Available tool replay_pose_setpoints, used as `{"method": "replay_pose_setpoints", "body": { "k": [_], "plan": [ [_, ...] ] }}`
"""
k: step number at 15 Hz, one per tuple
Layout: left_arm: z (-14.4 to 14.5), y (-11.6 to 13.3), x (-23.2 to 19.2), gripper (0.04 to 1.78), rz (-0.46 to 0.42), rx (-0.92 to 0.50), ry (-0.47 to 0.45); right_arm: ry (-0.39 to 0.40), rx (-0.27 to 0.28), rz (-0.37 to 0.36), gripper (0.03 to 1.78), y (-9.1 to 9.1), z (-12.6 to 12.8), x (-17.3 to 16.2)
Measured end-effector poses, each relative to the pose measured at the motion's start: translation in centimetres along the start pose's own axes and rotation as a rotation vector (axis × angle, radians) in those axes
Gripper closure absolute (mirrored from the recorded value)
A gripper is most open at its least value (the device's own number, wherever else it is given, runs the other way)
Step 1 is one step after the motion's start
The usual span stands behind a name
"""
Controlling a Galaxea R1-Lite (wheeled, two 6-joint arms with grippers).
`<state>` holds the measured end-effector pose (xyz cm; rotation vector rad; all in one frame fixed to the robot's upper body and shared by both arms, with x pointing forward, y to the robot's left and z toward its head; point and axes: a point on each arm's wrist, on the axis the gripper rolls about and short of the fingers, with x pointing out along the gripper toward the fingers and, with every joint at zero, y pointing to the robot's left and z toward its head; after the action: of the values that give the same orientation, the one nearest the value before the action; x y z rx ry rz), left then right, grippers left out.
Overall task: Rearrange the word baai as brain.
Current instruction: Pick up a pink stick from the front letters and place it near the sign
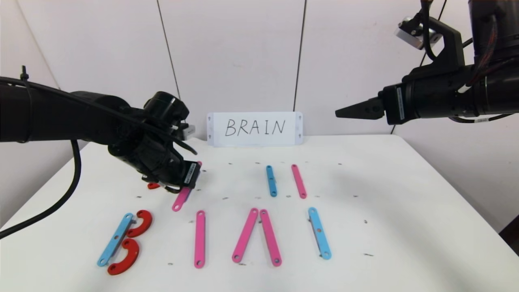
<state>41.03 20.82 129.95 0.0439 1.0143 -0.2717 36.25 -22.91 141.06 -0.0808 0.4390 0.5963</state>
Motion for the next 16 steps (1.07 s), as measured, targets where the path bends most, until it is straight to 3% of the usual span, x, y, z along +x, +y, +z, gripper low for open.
{"method": "replay_pose_setpoints", "body": {
  "k": [7,16],
  "plan": [
    [3.5,-1.5,3.5,1.53,0.022,-0.118,0.055,0.002,0.001,0.000,0.07,0.0,0.0,0.0],
    [4.8,-1.9,9.7,1.53,0.092,-0.186,0.074,0.003,0.000,0.001,0.07,0.0,-0.1,0.0]
  ]
}}
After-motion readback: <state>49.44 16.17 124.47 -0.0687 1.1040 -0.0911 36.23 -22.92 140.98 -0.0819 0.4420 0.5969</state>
